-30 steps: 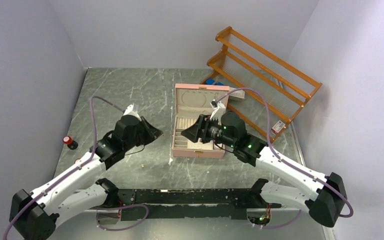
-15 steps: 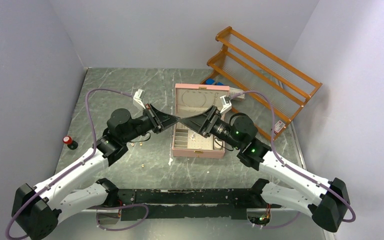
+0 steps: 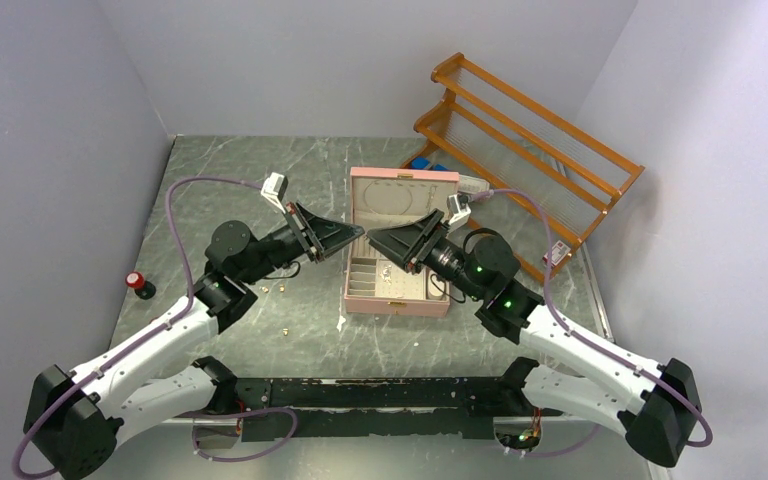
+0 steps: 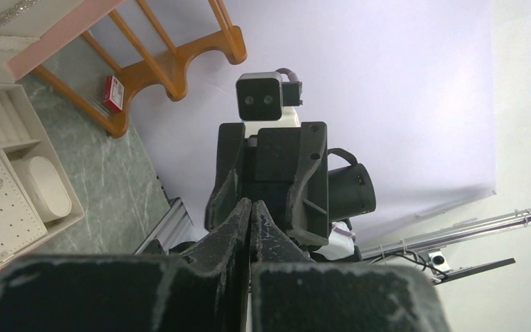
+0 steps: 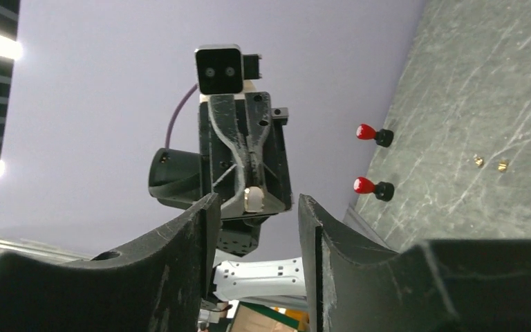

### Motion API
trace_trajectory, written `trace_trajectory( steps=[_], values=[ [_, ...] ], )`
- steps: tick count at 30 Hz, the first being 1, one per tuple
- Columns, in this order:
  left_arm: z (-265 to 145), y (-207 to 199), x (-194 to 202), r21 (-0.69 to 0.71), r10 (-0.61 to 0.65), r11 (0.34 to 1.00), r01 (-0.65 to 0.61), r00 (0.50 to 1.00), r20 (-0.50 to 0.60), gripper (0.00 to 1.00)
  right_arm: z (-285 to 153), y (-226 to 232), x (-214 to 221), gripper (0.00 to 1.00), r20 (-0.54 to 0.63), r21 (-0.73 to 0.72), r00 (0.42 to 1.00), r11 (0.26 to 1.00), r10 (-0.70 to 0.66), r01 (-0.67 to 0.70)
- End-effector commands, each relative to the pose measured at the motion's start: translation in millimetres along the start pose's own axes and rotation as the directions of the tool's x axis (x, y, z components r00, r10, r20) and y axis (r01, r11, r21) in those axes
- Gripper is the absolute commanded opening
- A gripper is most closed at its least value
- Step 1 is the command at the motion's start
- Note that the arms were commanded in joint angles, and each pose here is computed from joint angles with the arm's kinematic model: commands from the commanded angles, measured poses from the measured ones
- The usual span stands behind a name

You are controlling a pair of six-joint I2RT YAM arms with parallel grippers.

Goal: Organize the mixed jewelry

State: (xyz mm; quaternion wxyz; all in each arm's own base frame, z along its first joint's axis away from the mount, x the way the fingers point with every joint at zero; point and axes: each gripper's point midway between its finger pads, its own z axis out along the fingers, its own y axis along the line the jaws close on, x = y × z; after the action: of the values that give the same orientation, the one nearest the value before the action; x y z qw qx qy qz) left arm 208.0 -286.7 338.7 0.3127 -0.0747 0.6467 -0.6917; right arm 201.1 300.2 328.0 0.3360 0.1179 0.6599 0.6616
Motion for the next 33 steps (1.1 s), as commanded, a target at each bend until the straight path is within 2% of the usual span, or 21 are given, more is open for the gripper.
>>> trace_trajectory(
  steps=[1,14,24,33],
  values=[
    [-2,-8,3,0.049,-0.004,0.999,0.004,1.000,-0.014,0.05,1,20,-8,0.47,0.031,-0.077,0.999,0.997,0.026,-0.024],
    [-2,-1,3,0.035,-0.016,0.999,0.016,1.000,-0.006,0.05,9,15,-3,0.42,-0.004,-0.051,1.000,0.999,0.008,-0.008],
    [-3,5,4,0.022,-0.023,1.000,0.023,1.000,0.002,0.05,6,18,-4,0.27,0.007,-0.066,1.000,0.998,0.011,-0.010],
    [-3,6,3,0.016,-0.026,1.000,0.026,1.000,0.006,0.05,6,17,-3,0.19,0.000,-0.063,1.000,0.998,0.009,-0.009]
  ],
)
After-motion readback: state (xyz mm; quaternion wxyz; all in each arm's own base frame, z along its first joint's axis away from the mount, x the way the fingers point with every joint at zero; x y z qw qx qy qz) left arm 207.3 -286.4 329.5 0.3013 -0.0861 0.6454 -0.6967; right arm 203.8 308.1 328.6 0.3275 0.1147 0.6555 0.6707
